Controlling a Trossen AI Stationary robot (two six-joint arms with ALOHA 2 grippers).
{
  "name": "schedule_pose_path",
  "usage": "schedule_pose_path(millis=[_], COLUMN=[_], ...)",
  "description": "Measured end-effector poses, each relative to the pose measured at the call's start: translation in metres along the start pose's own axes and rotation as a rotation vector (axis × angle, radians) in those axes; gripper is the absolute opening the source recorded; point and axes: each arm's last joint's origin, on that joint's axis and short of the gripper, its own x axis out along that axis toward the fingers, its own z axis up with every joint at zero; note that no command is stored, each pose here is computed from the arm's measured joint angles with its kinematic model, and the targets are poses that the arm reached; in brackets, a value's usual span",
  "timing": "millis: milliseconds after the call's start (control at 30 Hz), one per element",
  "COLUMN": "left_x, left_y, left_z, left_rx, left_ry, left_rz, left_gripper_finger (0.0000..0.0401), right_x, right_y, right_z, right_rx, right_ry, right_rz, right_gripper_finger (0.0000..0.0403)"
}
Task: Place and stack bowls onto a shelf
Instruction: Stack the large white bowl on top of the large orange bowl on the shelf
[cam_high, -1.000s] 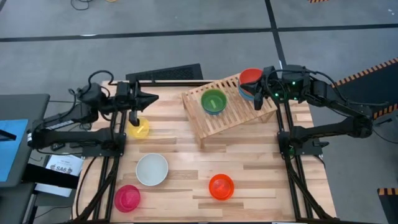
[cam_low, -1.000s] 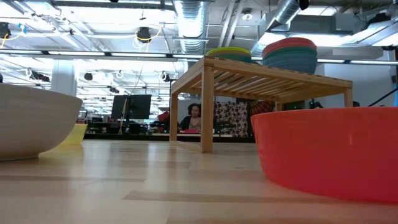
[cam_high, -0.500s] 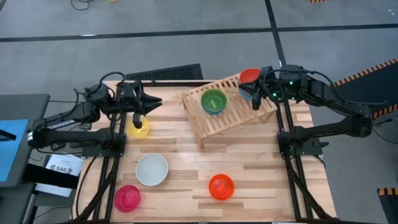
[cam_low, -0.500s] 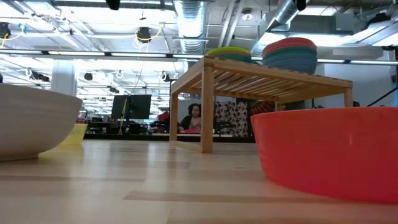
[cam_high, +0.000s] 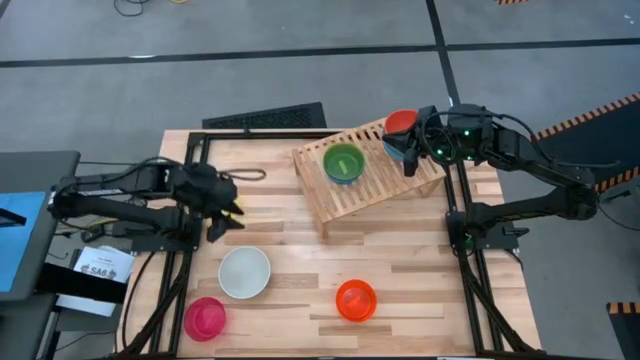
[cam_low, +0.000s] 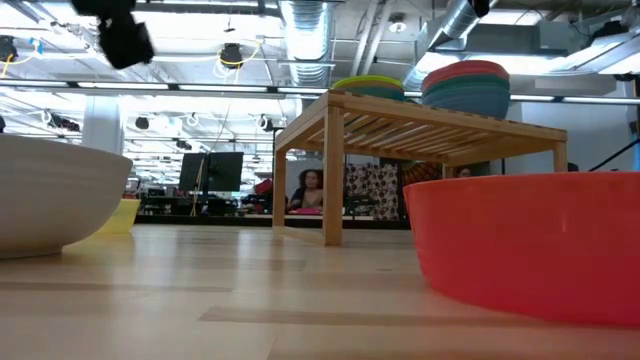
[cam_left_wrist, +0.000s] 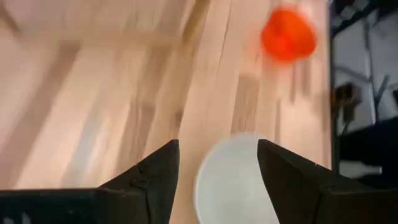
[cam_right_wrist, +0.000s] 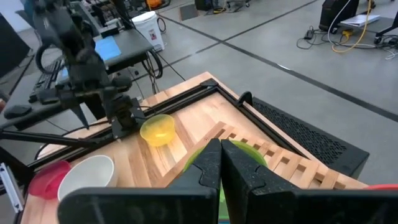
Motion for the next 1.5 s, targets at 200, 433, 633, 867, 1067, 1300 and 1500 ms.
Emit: schedule_pose_path(millis=[200, 433, 633, 867, 1067, 1300, 1500], left_x=[0.029, 0.063, 0.083, 0.102, 0.118, 0.12, 0.091], left_y=[-0.01, -0.013, -0.016, -0.009, -0.009, -0.014, -0.023], left_z=[-0.022, -0.056, -0.073, -0.085, -0.09, -0.076, -0.023], left_rx=[-0.03, -0.019, -0.001, 0.036, 0.034, 0.024, 0.004], left_ry=[0.171, 0.282, 0.27, 0.347, 0.426, 0.371, 0.204], left_rz=[-0.03, 0.017, 0.04, 0.16, 0.193, 0.164, 0.153], left_gripper_finger=[0.0201, 0.0201, 0.0201, 0.0201, 0.0177, 0.0015, 0.0002], right_x=[0.0, 0.0, 0.0, 0.0, 0.0, -0.001, -0.002], right_y=[0.0, -0.001, -0.002, -0.002, -0.002, 0.003, 0.022], right_z=[0.0, -0.004, -0.006, -0.006, -0.006, -0.007, -0.005], right_rx=[-0.003, -0.013, -0.015, -0.015, -0.014, 0.028, 0.108], right_ry=[0.002, 0.045, 0.063, 0.064, 0.064, 0.063, 0.045], right_rz=[0.0, -0.013, -0.017, -0.019, -0.019, 0.007, 0.16], right_gripper_finger=[0.0031, 0.0031, 0.0031, 0.0031, 0.0031, 0.0031, 0.0031])
